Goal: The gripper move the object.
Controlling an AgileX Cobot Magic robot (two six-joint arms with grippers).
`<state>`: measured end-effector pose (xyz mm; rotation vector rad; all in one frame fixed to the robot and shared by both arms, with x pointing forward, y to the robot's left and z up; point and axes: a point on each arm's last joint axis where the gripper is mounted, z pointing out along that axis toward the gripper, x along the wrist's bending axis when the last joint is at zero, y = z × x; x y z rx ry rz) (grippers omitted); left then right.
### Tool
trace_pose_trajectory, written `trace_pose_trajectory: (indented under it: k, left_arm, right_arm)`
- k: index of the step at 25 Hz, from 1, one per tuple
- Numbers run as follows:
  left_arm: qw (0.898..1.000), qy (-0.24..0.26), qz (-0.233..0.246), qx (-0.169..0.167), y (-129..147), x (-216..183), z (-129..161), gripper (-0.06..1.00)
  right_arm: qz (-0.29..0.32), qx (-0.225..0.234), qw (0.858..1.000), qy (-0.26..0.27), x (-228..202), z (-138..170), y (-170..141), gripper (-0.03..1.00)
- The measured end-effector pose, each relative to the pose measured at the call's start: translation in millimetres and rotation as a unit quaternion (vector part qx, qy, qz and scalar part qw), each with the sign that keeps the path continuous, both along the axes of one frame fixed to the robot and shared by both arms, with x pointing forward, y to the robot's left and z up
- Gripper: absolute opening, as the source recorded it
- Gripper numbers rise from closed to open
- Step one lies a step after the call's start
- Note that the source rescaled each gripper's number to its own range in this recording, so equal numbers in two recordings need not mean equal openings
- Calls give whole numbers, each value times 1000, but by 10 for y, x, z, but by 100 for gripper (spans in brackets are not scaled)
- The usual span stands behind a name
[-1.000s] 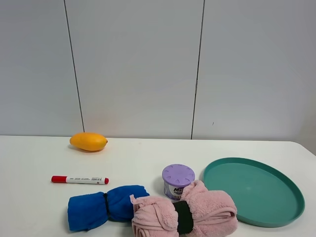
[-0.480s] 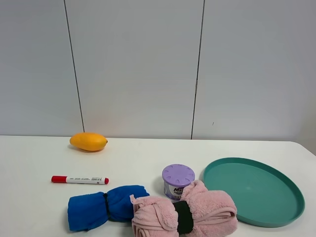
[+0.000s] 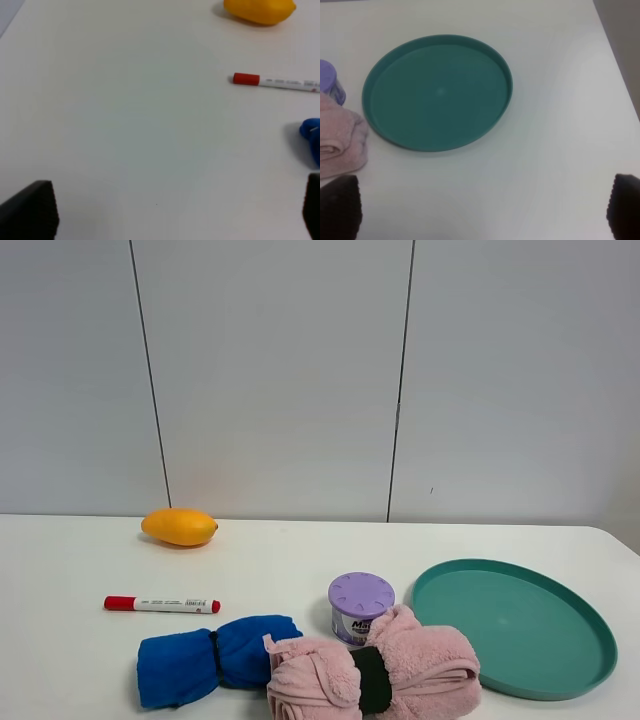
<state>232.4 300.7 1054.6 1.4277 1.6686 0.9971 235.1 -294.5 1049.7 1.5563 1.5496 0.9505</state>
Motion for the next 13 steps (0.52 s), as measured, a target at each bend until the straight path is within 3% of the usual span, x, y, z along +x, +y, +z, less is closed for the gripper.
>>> trace_pose_trajectory:
  k: [4,13]
  left_arm:
    - [999,0,36,0,-5,0,0,100]
    - [999,0,40,0,-5,0,1,100]
  right_arm:
    - [0,0,1000,0,0,0,0,100]
    - [0,0,1000,0,0,0,0,100]
